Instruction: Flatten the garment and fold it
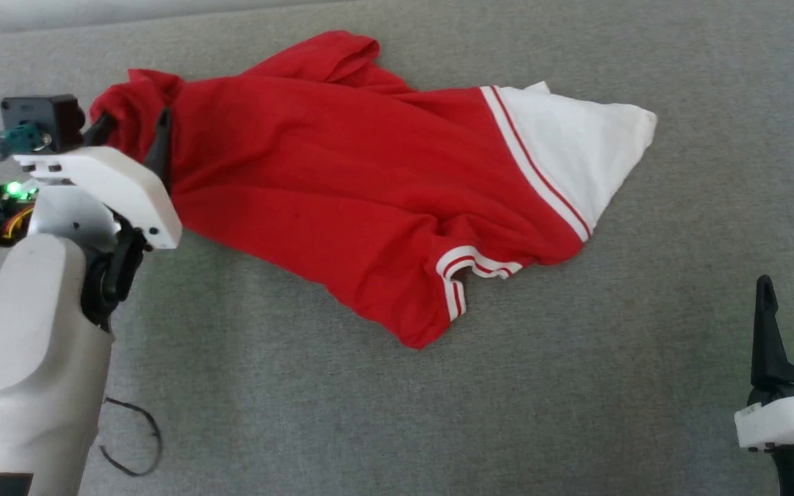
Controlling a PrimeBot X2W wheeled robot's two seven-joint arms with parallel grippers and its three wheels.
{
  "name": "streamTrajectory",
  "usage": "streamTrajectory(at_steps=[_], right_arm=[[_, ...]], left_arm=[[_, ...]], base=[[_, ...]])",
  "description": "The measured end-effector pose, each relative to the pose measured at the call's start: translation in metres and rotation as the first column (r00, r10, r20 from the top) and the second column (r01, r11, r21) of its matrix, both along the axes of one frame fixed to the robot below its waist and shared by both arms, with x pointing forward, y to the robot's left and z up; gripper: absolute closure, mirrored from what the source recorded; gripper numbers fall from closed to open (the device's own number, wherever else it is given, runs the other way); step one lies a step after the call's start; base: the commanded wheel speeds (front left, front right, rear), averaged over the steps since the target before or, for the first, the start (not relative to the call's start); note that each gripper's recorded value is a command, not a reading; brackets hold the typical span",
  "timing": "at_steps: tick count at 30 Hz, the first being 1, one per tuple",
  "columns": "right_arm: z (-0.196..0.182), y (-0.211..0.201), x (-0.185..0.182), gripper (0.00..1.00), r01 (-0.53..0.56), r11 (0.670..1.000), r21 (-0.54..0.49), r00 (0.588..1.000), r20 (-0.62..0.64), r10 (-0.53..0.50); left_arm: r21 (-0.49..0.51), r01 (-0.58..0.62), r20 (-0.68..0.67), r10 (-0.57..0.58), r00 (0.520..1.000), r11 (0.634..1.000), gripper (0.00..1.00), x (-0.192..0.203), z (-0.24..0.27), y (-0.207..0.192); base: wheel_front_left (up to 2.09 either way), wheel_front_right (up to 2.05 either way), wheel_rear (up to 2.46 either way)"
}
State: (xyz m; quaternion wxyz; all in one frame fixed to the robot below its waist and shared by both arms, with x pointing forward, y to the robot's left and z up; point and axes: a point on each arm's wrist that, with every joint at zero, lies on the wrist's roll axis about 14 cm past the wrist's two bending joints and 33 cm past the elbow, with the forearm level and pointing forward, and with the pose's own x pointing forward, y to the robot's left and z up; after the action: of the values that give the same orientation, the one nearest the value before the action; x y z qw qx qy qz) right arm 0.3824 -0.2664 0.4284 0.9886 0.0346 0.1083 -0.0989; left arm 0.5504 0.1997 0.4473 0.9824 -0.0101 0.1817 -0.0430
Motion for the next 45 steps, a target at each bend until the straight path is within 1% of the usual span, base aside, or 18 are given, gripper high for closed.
streamTrajectory(at_steps=[4,7,11,14,17,19,21,25,29,32,33,34,38,40,42,43,45], right_arm=[[0.001,0.006,0.004,0.00,-0.017,1.000,0.008,1.000,0.005,0.017],[0.006,0.010,0.004,0.00,-0.030,0.999,0.015,0.999,0.019,0.030],[0.013,0.019,0.006,0.00,-0.054,0.998,0.029,0.998,0.038,0.053],[0.019,0.026,0.007,0.00,-0.075,0.996,0.038,0.996,0.056,0.073],[0.024,0.032,0.008,0.00,-0.092,0.995,0.045,0.993,0.072,0.089],[0.024,0.035,0.009,0.00,-0.099,0.994,0.053,0.993,0.074,0.095],[0.022,0.035,0.009,0.00,-0.099,0.994,0.055,0.993,0.069,0.095],[0.015,0.033,0.008,0.00,-0.090,0.994,0.062,0.995,0.049,0.087],[0.008,0.029,0.006,0.00,-0.076,0.995,0.061,0.997,0.024,0.075],[0.004,0.025,0.004,0.00,-0.065,0.996,0.058,0.998,0.012,0.064],[0.003,0.024,0.004,0.00,-0.061,0.997,0.057,0.998,0.010,0.060],[0.003,0.022,0.004,0.00,-0.057,0.997,0.055,0.998,0.007,0.056],[0.004,0.018,0.001,0.00,-0.043,0.998,0.051,0.999,0.007,0.042],[0.005,0.017,0.000,0.00,-0.041,0.998,0.053,0.999,0.012,0.041],[0.009,0.018,-0.001,0.00,-0.044,0.998,0.055,0.999,0.022,0.043],[0.011,0.019,-0.001,0.00,-0.045,0.997,0.056,0.999,0.028,0.044],[0.014,0.020,-0.003,0.00,-0.049,0.997,0.058,0.998,0.037,0.047]], left_arm=[[-0.008,0.017,0.111,-0.015,0.994,1.000,0.00,0.003,0.031,-0.002],[-0.007,0.081,0.179,-0.078,0.981,0.997,0.00,-0.001,0.063,-0.018],[-0.016,0.170,0.186,-0.164,0.969,0.985,0.00,-0.019,0.093,-0.044],[-0.027,0.227,0.096,-0.224,0.970,0.973,0.00,-0.041,0.086,-0.062],[-0.071,0.275,-0.059,-0.280,0.958,0.959,0.00,-0.071,0.056,-0.082],[-0.100,0.282,-0.156,-0.295,0.943,0.954,0.00,-0.090,0.033,-0.091],[-0.124,0.268,-0.224,-0.290,0.930,0.955,0.00,-0.101,0.013,-0.095],[-0.224,0.180,-0.328,-0.248,0.912,0.958,0.00,-0.112,-0.022,-0.102],[-0.243,0.117,-0.376,-0.205,0.904,0.963,0.00,-0.112,-0.048,-0.104],[-0.239,0.107,-0.368,-0.192,0.910,0.965,0.00,-0.104,-0.056,-0.106],[-0.239,0.111,-0.358,-0.194,0.914,0.965,0.67,-0.100,-0.056,-0.108],[-0.242,0.111,-0.350,-0.193,0.917,0.964,1.00,-0.097,-0.056,-0.109],[-0.259,0.123,-0.312,-0.203,0.928,0.958,1.00,-0.091,-0.051,-0.113],[-0.256,0.108,-0.287,-0.182,0.941,0.961,1.00,-0.089,-0.046,-0.107],[-0.245,0.084,-0.260,-0.149,0.954,0.966,1.00,-0.088,-0.037,-0.092],[-0.223,0.073,-0.239,-0.127,0.963,0.972,1.00,-0.087,-0.031,-0.081],[-0.136,0.064,-0.179,-0.088,0.980,0.989,1.00,-0.082,-0.011,-0.054]], base=[[0.00,0.00,0.00],[0.00,0.00,0.00],[0.00,0.00,0.00],[0.00,0.00,0.00],[0.00,0.00,0.00],[0.00,0.00,0.00],[0.00,0.00,0.00],[0.00,0.00,0.00],[0.00,0.00,0.00],[0.00,0.00,0.00],[0.00,0.00,0.00],[0.00,0.00,0.00],[0.00,0.00,0.00],[0.00,0.00,0.00],[0.00,0.00,0.00],[0.00,0.00,0.00],[0.00,0.00,0.00]])
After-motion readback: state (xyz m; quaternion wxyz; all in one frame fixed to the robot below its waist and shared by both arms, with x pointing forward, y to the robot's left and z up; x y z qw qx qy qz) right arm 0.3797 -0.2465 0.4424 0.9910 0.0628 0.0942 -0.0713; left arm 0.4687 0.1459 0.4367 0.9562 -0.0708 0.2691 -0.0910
